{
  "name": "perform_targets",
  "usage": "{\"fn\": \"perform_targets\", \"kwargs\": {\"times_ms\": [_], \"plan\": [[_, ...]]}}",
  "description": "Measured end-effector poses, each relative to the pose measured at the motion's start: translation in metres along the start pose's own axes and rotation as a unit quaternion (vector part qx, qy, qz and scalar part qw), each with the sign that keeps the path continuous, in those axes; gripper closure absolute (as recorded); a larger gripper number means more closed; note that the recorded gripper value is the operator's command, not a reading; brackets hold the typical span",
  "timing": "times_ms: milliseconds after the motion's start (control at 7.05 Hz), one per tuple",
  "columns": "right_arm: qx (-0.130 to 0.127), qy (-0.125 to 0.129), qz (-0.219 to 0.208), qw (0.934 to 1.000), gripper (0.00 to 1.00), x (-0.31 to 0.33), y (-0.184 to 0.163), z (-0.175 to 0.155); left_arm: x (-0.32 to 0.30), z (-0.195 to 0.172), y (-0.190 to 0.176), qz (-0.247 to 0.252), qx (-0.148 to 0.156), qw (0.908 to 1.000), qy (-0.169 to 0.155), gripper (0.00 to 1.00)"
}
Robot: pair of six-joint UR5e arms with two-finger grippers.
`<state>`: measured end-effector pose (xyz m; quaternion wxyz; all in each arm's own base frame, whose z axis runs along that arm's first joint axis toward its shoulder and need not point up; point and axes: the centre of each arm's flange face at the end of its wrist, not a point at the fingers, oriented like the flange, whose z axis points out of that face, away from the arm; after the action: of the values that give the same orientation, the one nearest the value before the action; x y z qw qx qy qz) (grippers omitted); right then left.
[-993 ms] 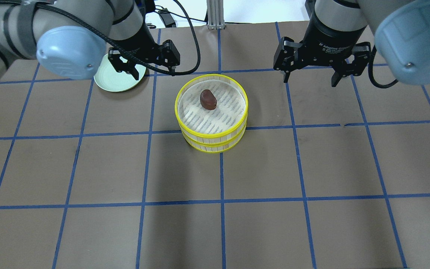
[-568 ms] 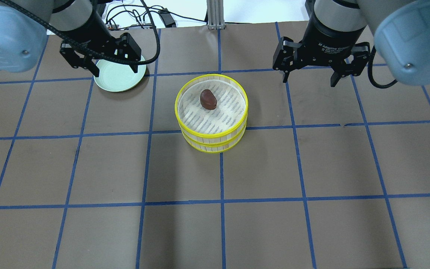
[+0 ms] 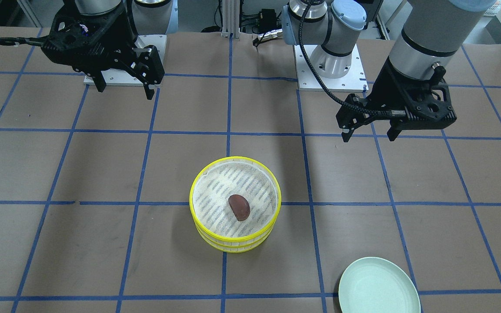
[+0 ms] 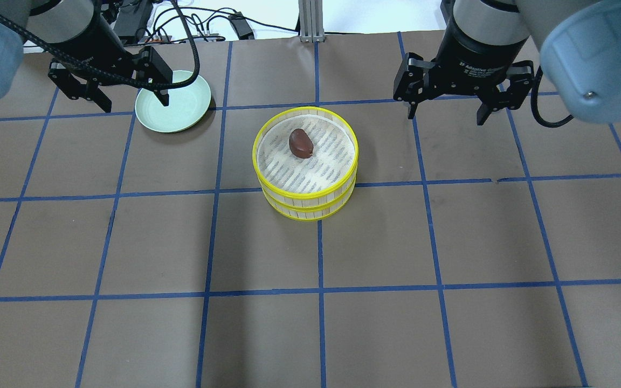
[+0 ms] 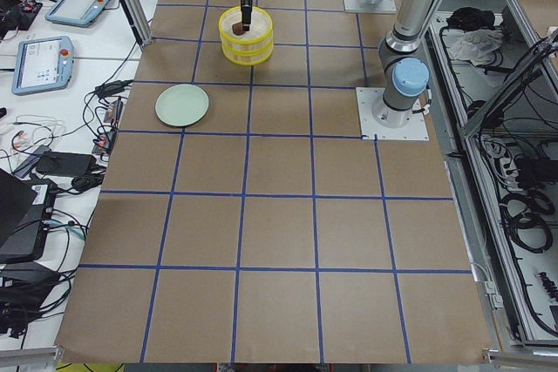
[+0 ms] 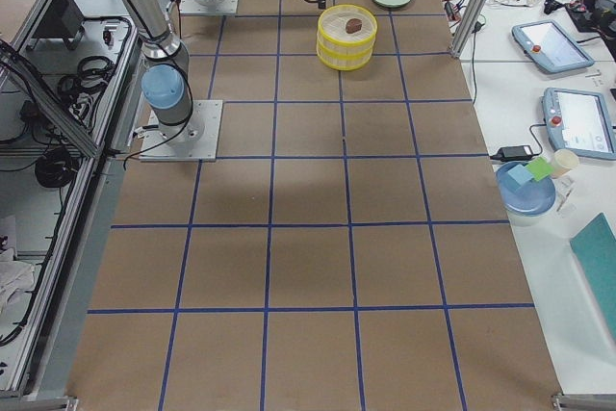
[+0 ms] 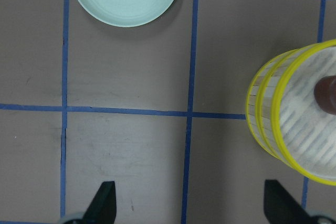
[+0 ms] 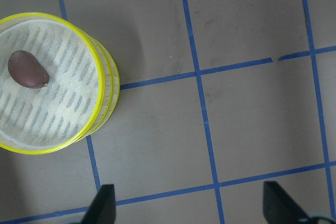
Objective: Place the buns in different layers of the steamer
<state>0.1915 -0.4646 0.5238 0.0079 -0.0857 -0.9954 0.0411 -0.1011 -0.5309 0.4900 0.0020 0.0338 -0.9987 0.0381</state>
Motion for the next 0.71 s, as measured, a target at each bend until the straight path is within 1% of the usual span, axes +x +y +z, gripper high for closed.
{"fn": "perform_targets", "kwargs": {"times_ms": [284, 426, 709], "plan": [[0.000, 0.000, 0.000, 1.0000, 0.00, 0.0000, 0.0000, 0.0000, -0.0098, 0.0025, 0.0060, -0.001, -0.017, 0.9991, -0.038, 0.00], [0.000, 0.000, 0.000, 1.0000, 0.00, 0.0000, 0.0000, 0.0000, -0.0089, 0.0018, 0.0074, -0.001, -0.018, 0.9990, -0.040, 0.00], [0.001, -0.001, 0.000, 1.0000, 0.00, -0.0001, -0.0001, -0.0001, -0.0027, 0.0011, 0.0087, -0.003, -0.018, 0.9997, -0.013, 0.00]]}}
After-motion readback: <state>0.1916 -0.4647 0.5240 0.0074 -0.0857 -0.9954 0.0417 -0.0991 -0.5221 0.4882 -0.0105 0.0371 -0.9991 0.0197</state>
